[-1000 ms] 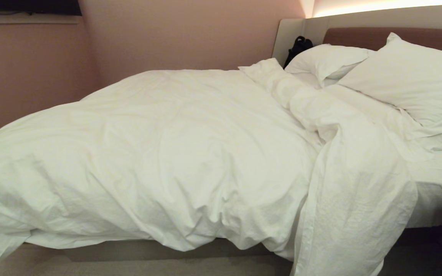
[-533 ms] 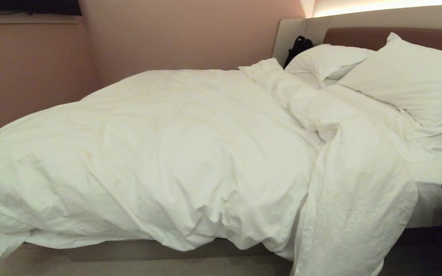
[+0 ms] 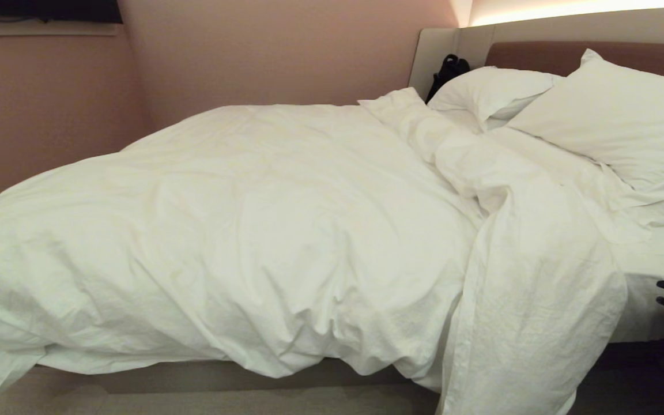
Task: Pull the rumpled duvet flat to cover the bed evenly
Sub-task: Flatten the corners of the folded blanket
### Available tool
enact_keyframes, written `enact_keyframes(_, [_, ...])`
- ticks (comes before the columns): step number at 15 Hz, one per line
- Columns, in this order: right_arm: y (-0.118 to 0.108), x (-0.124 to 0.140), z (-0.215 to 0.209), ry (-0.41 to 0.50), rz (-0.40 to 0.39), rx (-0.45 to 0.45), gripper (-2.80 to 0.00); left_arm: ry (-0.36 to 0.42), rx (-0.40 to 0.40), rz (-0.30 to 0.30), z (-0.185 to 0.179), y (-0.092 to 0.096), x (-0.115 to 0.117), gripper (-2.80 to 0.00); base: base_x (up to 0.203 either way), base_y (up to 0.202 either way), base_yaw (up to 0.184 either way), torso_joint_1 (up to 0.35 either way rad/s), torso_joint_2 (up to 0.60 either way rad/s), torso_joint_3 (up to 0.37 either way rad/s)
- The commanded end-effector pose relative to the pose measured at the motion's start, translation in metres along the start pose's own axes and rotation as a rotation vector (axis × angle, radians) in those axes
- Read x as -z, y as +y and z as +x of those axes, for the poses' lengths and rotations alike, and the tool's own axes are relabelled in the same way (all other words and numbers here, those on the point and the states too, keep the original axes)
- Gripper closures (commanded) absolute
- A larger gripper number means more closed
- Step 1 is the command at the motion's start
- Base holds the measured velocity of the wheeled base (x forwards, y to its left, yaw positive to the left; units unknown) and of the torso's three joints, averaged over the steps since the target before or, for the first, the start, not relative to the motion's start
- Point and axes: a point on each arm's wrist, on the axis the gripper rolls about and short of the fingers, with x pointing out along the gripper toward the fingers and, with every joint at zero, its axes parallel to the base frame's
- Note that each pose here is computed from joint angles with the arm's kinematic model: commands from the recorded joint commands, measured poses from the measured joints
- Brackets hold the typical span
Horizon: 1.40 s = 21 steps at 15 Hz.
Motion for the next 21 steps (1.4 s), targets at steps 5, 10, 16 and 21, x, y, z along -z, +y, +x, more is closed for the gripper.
enact_keyframes(5, [0.008,0.001,0.013,0.027,-0.057,-0.026,-2.80,0.000,-0.001,0.000,0.000,0.000,0.000,0.00,0.000,0.000,0.000,0.000,0.00,0.000])
enact_keyframes(10, [0.004,0.007,0.031,0.040,-0.141,-0.029,-2.80,0.000,-0.001,0.000,0.000,0.000,0.000,0.00,0.000,0.000,0.000,0.000,0.00,0.000])
enact_keyframes(16, [0.003,0.007,0.045,0.057,-0.164,-0.047,-2.80,0.000,-0.001,0.000,0.000,0.000,0.000,0.00,0.000,0.000,0.000,0.000,0.00,0.000])
enact_keyframes(21, [0.005,0.008,0.052,0.059,-0.175,-0.074,-2.80,0.000,-0.002,0.000,0.000,0.000,0.000,0.00,0.000,0.000,0.000,0.000,0.00,0.000])
